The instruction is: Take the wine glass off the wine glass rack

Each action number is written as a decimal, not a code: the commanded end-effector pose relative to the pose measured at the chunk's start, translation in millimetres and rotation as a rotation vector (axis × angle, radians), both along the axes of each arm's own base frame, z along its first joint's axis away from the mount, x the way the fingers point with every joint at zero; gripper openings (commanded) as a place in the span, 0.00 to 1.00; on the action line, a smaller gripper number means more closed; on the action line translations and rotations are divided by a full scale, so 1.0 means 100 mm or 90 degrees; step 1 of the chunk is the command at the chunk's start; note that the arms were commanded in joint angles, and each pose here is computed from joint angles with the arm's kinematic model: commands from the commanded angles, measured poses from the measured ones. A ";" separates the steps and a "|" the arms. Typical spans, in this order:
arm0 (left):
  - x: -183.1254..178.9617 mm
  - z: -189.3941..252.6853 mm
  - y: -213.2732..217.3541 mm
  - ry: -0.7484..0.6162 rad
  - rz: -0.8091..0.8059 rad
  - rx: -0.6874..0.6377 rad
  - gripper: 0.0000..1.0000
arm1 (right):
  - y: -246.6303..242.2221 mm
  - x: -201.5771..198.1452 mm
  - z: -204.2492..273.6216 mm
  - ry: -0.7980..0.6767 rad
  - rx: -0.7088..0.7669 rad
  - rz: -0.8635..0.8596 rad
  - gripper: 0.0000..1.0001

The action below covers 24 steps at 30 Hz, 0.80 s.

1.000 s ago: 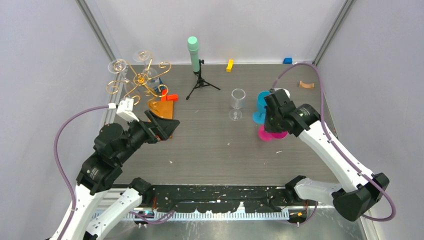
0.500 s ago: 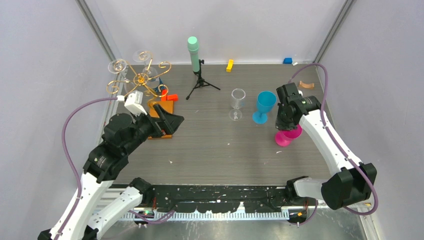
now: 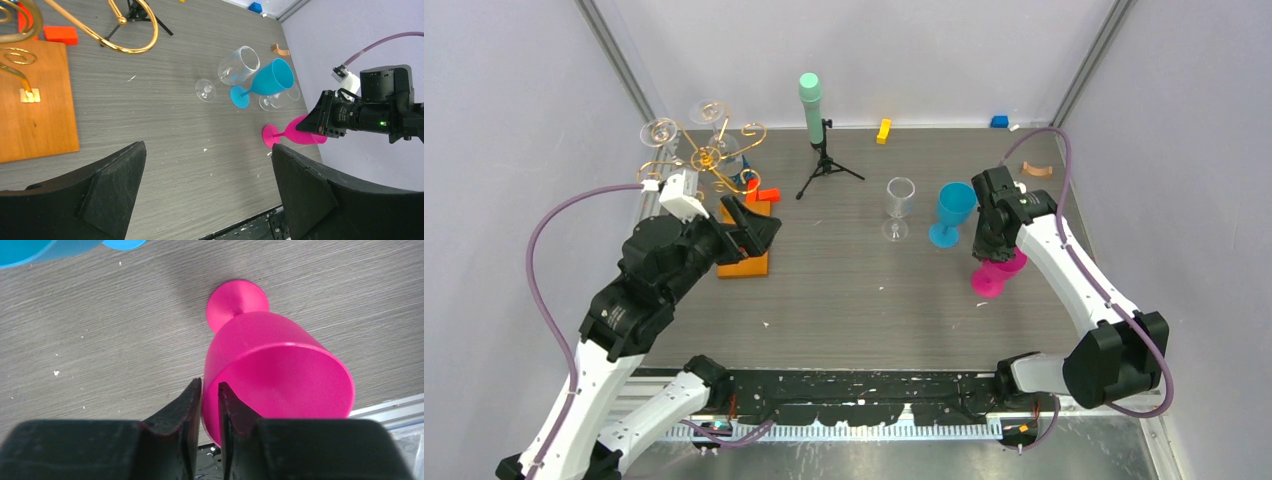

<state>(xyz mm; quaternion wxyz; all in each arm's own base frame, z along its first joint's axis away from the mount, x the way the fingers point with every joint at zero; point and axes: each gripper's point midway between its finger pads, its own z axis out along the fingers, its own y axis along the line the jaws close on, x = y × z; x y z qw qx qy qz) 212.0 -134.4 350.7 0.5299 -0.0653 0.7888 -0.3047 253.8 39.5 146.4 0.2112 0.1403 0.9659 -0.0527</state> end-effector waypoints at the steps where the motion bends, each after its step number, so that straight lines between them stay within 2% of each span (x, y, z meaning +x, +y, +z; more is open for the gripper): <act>1: 0.04 0.29 0.26 -0.061 0.079 0.002 1.00 | -0.07 0.09 0.16 -0.040 -0.016 -0.018 0.32; 5: 0.11 0.55 0.41 -0.092 0.131 0.018 1.00 | -0.07 0.16 0.29 -0.077 -0.009 -0.031 0.46; 14: 0.54 1.06 0.34 -0.118 0.163 0.080 1.00 | -0.07 0.28 0.70 -0.155 0.005 -0.052 0.49; 18: 0.85 1.19 0.42 -0.112 0.210 0.091 0.99 | -0.06 0.27 0.85 -0.187 0.014 -0.037 0.49; 24: 1.47 1.09 0.79 -0.055 0.266 0.020 0.83 | 0.00 0.26 0.90 -0.199 0.035 -0.013 0.47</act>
